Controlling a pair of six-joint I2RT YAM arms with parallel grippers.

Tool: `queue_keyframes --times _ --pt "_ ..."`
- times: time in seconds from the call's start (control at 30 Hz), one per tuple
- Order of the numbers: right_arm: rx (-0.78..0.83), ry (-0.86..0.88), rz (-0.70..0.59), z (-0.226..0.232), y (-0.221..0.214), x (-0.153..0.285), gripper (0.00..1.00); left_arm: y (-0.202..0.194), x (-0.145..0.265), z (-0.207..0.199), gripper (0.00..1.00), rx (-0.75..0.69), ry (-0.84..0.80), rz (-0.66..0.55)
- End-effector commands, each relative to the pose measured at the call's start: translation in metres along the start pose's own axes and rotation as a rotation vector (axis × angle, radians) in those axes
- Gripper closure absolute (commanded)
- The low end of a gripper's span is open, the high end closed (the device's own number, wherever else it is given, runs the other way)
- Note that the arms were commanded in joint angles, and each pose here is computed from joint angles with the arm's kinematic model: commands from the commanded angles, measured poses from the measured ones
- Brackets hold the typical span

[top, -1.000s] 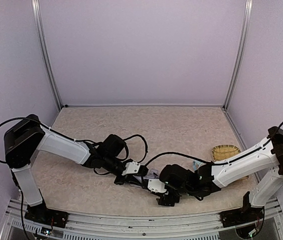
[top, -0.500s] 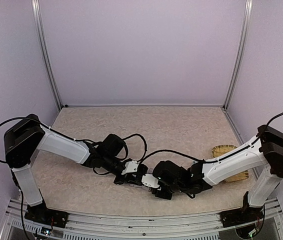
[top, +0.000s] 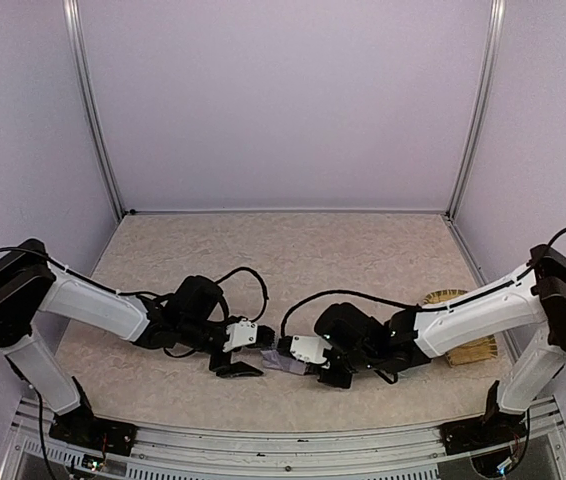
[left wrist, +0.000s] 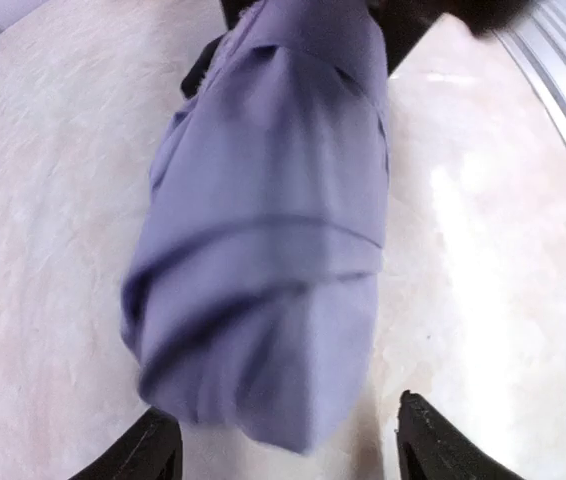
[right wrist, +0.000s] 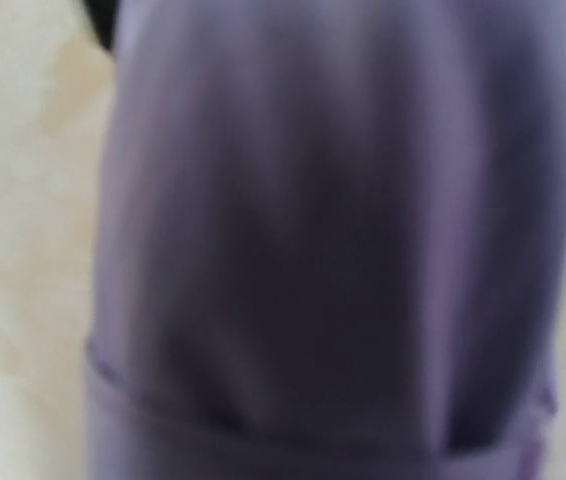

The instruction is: Put away the umbrella

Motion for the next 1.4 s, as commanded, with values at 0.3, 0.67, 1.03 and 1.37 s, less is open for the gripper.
queue_keyframes --times 0.3,0.67,1.03,1.37 --pt "-0.044 -0.269 -0.287 -0.128 0.055 0.112 1.0 0.16 0.166 0.055 0.01 0.002 0.569 -0.634" --pt "0.133 -0.359 -0.474 -0.196 0.126 0.212 1.0 0.187 0.222 0.041 0.3 0.041 0.223 -0.869" --pt "0.267 -0.363 -0.584 -0.213 0.171 0.254 1.0 0.201 0.174 0.037 0.19 -0.055 0.088 -0.883" --pt "0.283 -0.356 -0.594 -0.212 0.177 0.253 1.0 0.207 0.13 -0.005 0.22 -0.084 -0.128 -0.86"
Point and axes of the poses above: each gripper's point midway between its finger pads, its own x axis back along the fingers, its own z axis along the line the jaws close on, y = z × x, the point moved 3 cm from there along x, back along the fingers, and after that the axes turned 11 degrees about x, right-handed, at the moved point
